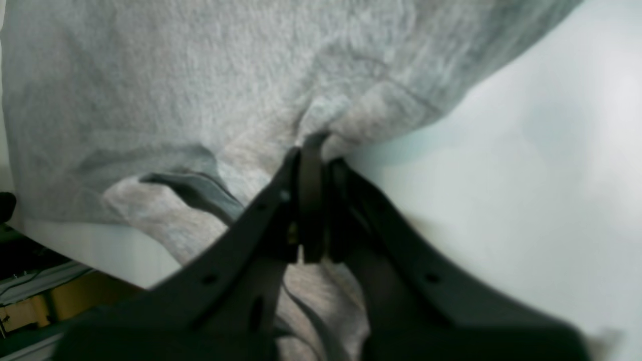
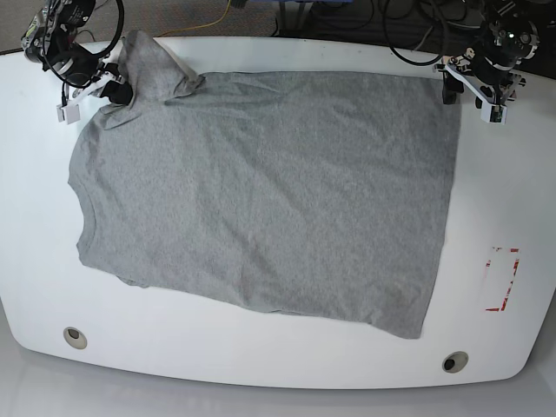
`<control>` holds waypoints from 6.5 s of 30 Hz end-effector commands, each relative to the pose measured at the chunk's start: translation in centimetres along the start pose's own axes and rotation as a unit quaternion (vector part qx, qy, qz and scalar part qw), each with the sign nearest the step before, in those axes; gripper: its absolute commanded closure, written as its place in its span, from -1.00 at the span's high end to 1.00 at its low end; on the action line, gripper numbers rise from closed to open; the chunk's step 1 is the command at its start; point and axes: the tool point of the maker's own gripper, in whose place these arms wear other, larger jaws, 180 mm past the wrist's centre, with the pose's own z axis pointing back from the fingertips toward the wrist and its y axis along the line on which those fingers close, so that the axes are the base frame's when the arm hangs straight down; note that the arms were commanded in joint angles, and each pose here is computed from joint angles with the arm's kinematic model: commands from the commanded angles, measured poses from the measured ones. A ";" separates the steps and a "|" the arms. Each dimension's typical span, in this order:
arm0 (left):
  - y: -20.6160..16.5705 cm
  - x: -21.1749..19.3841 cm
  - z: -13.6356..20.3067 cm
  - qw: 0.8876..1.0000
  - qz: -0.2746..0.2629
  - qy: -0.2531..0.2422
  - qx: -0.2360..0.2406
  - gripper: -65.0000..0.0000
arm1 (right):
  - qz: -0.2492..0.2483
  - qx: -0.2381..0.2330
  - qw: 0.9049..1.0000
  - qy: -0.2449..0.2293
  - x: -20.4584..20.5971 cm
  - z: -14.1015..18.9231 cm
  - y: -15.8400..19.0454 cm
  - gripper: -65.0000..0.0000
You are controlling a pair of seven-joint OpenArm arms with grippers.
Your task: Layout the t-shirt on the table in an organized manner, then fold the t-shirt properly
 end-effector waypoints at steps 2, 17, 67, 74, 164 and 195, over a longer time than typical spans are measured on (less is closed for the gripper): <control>-0.7 0.2 0.2 1.000 -0.009 -0.005 -0.010 0.20 | 0.010 -0.002 1.000 -0.013 1.1 0.6 -0.1 -0.96; -2.6 -1.7 -0.7 0.999 0.006 0.016 -0.036 0.20 | 0.012 -0.003 1.000 -0.013 1.2 0.7 -0.2 -0.96; -6.5 0.8 -2.1 0.996 -0.023 -0.007 -0.088 -1.00 | 0.015 -0.004 1.000 -0.018 1.5 1.0 -0.2 -0.96; -6.3 3.5 -1.7 0.995 -0.036 -0.041 -0.081 -1.00 | 0.051 0.001 0.995 -0.083 4.4 4.4 1.7 -0.96; -6.5 22.7 -11.4 0.972 0.015 -0.167 -0.163 -1.00 | 0.038 0.002 0.984 -0.176 24.6 -1.8 3.1 -0.95; -3.1 22.5 -11.0 0.978 0.004 -0.160 -0.134 0.73 | 0.098 -0.070 0.981 -0.153 25.2 -2.7 2.3 0.84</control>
